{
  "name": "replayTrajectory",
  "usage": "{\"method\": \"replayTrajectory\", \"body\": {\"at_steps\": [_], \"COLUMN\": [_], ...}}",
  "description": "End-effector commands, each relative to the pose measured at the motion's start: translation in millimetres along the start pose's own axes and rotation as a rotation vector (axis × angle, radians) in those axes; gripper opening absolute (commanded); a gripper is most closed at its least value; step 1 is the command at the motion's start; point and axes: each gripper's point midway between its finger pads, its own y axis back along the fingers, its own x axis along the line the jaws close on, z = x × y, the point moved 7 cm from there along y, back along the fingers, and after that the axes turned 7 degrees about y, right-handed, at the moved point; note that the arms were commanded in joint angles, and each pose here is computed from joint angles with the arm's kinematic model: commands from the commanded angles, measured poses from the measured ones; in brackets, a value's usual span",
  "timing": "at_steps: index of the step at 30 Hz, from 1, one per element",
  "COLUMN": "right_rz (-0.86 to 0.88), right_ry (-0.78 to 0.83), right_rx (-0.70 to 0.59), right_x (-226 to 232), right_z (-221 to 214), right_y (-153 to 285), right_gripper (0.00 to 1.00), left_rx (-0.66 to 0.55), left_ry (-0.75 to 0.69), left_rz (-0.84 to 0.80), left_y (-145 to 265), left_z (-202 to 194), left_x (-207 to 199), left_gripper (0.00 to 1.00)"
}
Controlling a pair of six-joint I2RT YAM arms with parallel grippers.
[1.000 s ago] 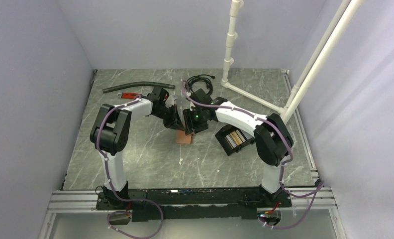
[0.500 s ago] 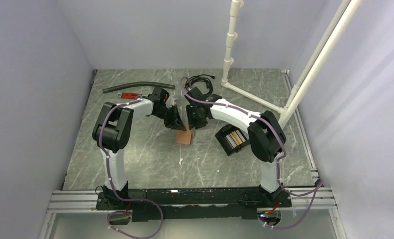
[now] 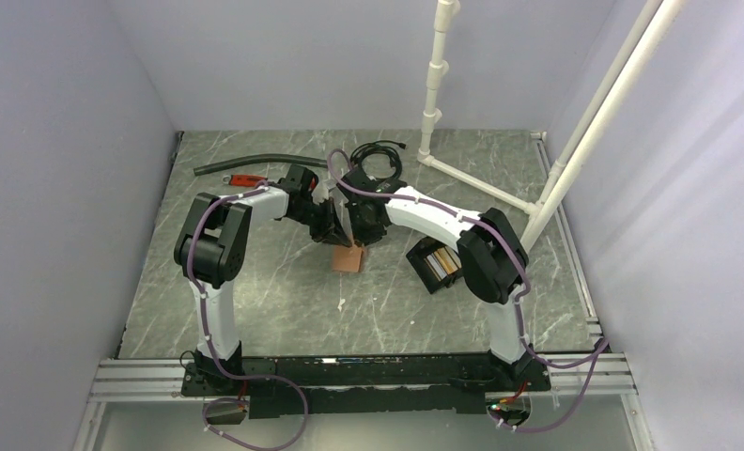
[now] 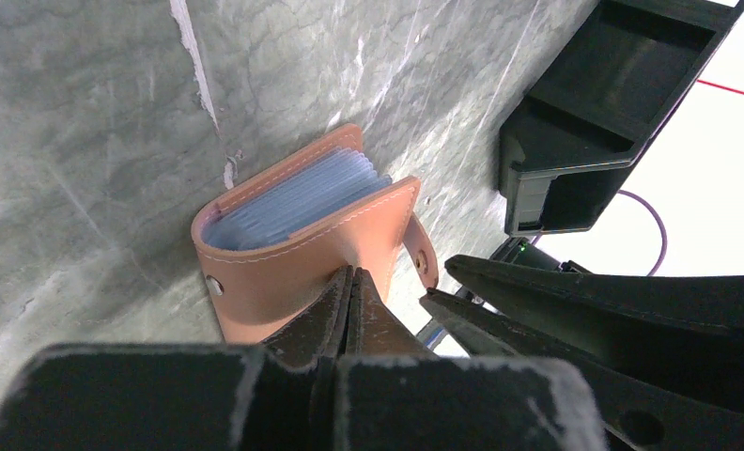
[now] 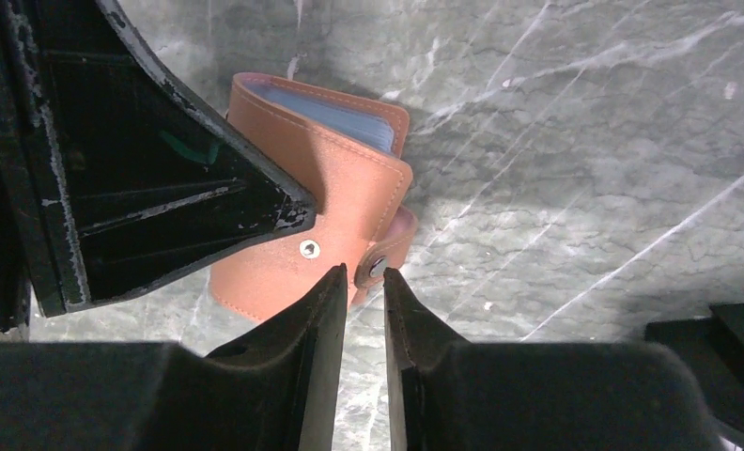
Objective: Put the credit cards into the card holder
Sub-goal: Close the card holder at the center of the board.
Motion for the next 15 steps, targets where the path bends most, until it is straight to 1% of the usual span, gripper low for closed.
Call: {"method": "replayTrajectory", "body": {"at_steps": [1, 7, 12, 15], "right_rz": [-0.048, -0.034, -0.029, -0.031], "right_ry": [0.017, 0.027, 0.036, 0.035], "right_rx": [-0.023, -0.009, -0.003, -0.003], "right_x": [-2.1, 0.3, 2.4, 2.6], "right_z": [8.1, 8.1, 9.1, 9.1], "right_y": [6.5, 3.2, 2.5, 2.8], "right_gripper": [0.24, 0.22, 0.24, 0.21], "left_rx": [-0.018, -0.022, -0.025, -0.024], "left_ry": [0.018, 0.013, 0.011, 0.008], "left_rz": [0.079, 0.078, 0.074, 0.071], "left_y": [-7.8, -6.5, -5.9, -6.0], "left_z": [0.8, 0.6, 0.6, 0.3], "left_x": [20.4, 19.3, 18.3, 17.4], "left_gripper": [0.00, 0.00, 0.00, 0.00]}}
